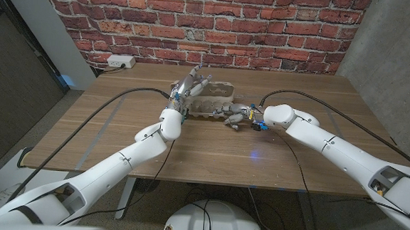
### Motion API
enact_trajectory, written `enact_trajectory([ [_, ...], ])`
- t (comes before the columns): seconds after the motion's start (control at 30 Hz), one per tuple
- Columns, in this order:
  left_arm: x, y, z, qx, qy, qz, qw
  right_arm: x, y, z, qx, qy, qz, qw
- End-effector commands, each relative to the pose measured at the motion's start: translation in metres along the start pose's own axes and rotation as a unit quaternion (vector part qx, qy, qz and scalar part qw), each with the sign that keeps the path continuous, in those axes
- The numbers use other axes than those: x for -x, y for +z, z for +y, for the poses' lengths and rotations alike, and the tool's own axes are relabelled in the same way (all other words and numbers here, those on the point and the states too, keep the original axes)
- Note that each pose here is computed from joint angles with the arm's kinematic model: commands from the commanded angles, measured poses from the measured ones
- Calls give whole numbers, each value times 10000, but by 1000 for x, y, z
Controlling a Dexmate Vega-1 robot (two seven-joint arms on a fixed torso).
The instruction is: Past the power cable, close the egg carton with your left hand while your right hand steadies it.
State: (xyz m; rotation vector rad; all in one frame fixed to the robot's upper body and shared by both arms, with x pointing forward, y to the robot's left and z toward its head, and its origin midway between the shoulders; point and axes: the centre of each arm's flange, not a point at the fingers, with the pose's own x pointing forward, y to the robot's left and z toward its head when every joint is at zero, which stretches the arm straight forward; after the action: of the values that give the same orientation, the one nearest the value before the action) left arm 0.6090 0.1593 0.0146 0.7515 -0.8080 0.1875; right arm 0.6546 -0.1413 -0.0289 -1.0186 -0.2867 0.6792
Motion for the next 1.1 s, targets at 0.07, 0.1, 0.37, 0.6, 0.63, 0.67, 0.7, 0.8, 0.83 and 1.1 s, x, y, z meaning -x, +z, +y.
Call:
enact_trajectory([
  [0.07, 8, 13, 0, 304, -71, -111, 9995, 2, -1, 2, 1, -30, -10, 10000],
  [0.1, 9, 14, 0, 316, -77, -104, 9994, 2, -1, 3, -2, -29, -15, 10000],
  [0.37, 16, 15, -1, 370, -72, -12, 9993, 3, 0, 4, 8, -19, -26, 10000],
  [0.6, 21, 20, 0, 295, 86, -60, 9995, 4, 0, 4, 18, -52, -40, 10000],
  [0.63, 22, 20, 0, 279, 98, -63, 9995, 4, 0, 4, 14, -47, -46, 10000],
  [0.67, 22, 20, 0, 274, 115, -60, 9995, 4, 0, 4, 7, -43, -44, 10000],
  [0.7, 22, 20, 0, 289, 107, -53, 9995, 4, 0, 4, 18, -47, -41, 10000],
  [0.8, 23, 20, -1, 275, 133, -53, 9995, 4, -1, 4, 2, -46, -44, 10000],
  [0.83, 23, 20, -1, 269, 149, -51, 9995, 5, -1, 4, 9, -52, -39, 10000],
  [1.1, 26, 19, -1, 250, 173, 36, 9995, 5, 0, 3, 21, -72, -42, 10000],
])
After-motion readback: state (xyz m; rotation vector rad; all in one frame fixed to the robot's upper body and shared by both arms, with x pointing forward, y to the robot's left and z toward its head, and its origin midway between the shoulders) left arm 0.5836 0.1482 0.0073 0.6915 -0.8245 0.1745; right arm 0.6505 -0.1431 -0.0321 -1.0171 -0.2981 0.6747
